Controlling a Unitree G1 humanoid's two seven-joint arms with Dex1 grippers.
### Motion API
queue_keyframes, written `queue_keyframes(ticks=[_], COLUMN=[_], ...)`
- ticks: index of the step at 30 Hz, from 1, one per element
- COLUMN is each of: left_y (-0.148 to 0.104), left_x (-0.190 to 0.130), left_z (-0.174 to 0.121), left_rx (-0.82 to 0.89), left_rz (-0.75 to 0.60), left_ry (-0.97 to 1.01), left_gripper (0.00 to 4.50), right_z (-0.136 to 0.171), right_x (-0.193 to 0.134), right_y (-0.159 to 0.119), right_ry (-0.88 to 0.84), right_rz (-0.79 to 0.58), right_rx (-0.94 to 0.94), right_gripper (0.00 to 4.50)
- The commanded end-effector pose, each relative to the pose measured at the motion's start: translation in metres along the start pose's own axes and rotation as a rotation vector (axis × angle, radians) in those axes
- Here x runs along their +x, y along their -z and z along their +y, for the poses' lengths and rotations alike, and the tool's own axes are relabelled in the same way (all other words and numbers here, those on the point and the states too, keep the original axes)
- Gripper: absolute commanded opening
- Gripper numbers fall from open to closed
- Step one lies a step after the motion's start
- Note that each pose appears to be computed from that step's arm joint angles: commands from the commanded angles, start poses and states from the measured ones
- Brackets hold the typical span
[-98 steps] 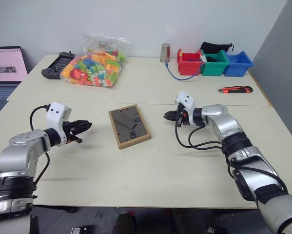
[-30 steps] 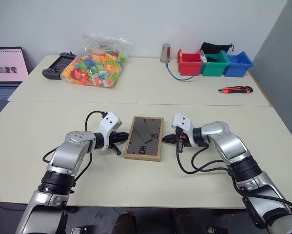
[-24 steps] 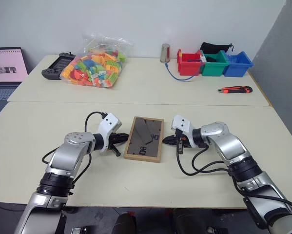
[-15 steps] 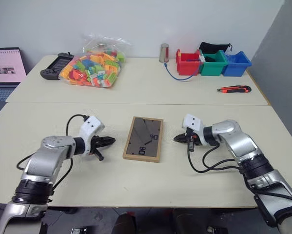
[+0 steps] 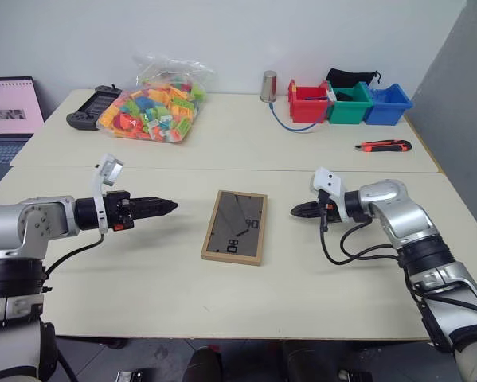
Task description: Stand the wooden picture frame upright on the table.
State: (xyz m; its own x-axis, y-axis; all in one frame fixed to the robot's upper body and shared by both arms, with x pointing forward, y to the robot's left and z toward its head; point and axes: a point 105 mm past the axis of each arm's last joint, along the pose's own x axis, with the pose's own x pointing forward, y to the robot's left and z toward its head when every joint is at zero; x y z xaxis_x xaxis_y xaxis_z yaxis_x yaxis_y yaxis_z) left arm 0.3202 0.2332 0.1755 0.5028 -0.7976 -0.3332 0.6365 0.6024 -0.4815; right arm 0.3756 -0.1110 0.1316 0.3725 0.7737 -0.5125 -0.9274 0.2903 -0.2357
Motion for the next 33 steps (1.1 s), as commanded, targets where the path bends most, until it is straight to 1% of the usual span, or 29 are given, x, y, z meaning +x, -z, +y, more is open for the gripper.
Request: queue_keyframes(ticks=[1,4,5,6,7,10,13,17,22,26,33], left_y=[-0.002,0.004,0.005,0.006,0.008,0.016,0.018,0.03,0.035,0.039,0.038], left_x=[0.007,0.018,0.02,0.023,0.025,0.031,0.034,0.041,0.054,0.061,0.068], left_z=[-0.001,0.004,0.005,0.006,0.007,0.015,0.02,0.018,0.015,0.013,0.008], left_rx=[-0.068,-0.101,-0.11,-0.122,-0.129,-0.123,-0.145,-0.291,-0.336,-0.326,-0.316], left_rz=[0.019,0.047,0.051,0.058,0.063,0.1,0.111,0.198,0.237,0.26,0.254], left_ry=[0.053,0.068,0.073,0.08,0.085,0.068,0.061,0.069,0.085,0.105,0.14], left_gripper=[3.18,3.92,4.06,4.36,4.47,4.47,4.47,4.47,4.47,4.47,4.47], right_z=[-0.004,-0.001,0.0,0.001,0.002,0.005,0.006,0.013,0.023,0.027,0.029], right_x=[0.004,0.009,0.01,0.011,0.012,0.014,0.017,0.026,0.041,0.052,0.067], right_y=[-0.008,-0.009,-0.009,-0.009,-0.009,-0.006,-0.004,-0.013,-0.024,-0.027,-0.04], right_ry=[0.02,0.012,0.011,0.01,0.009,0.0,0.002,-0.015,-0.038,-0.046,-0.049], right_rz=[0.007,0.002,0.002,0.003,0.003,0.031,0.046,0.024,-0.007,-0.009,-0.034], right_rx=[-0.077,-0.072,-0.073,-0.076,-0.078,-0.089,-0.094,-0.094,-0.097,-0.102,-0.097], right_gripper=[0.0,0.0,0.0,0.0,0.0,0.0,0.0,0.0,0.0,0.0,0.0])
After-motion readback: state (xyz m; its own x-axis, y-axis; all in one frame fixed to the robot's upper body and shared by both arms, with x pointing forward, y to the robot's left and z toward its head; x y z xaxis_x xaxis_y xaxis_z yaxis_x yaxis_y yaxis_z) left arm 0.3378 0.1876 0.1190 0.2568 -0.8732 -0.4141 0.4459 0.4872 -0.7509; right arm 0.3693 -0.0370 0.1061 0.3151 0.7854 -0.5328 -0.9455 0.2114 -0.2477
